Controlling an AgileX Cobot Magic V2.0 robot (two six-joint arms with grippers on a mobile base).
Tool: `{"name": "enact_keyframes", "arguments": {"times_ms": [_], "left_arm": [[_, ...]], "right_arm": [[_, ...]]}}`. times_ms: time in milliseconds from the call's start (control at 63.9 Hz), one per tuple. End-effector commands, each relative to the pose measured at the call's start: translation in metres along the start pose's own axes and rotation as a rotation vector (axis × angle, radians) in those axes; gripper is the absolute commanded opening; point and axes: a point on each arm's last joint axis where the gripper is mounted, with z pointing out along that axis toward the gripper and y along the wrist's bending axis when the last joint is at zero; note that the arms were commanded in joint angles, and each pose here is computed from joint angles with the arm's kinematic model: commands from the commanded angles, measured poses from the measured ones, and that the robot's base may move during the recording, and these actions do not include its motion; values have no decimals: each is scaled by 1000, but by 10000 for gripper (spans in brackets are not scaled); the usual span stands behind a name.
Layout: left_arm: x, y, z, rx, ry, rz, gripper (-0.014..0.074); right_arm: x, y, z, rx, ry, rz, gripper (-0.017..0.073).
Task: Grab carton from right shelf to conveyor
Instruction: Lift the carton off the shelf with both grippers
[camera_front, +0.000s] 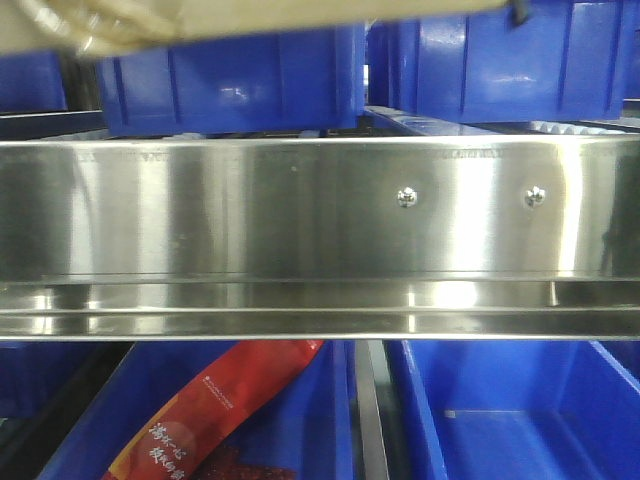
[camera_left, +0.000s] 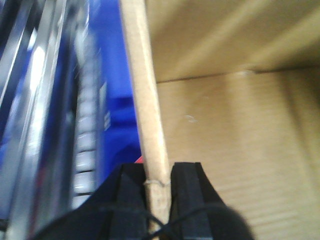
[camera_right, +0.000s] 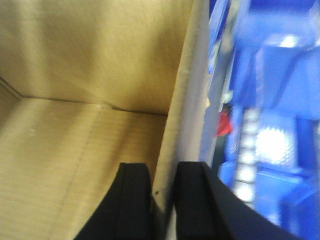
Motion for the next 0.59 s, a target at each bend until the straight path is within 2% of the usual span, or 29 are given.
{"name": "enact_keyframes", "arguments": {"times_ms": [0,141,266,344,485,579], "left_arm": [[2,-13,-20,22,-36,2,-16],[6,-37,-31,55,-53,-5,-16],[13,-61,-35,108,-45,38,-16],[20,-75,-34,105,-34,62,-16],[36,-92,-29,111,4,95,-16],[38,-96,-29,123,12,104,-16]], "right_arm": [[2,-8,-19,40,-44,-42,-70],[23,-16,-38,72,-1,-56,-70],[42,-22,-56,80,29,-62,-70],[51,-25,-71,80,25,-62,-70],[58,-28,-91,76,0,-58,-70],[59,-29,-95,75,-7,-57,-70]]}}
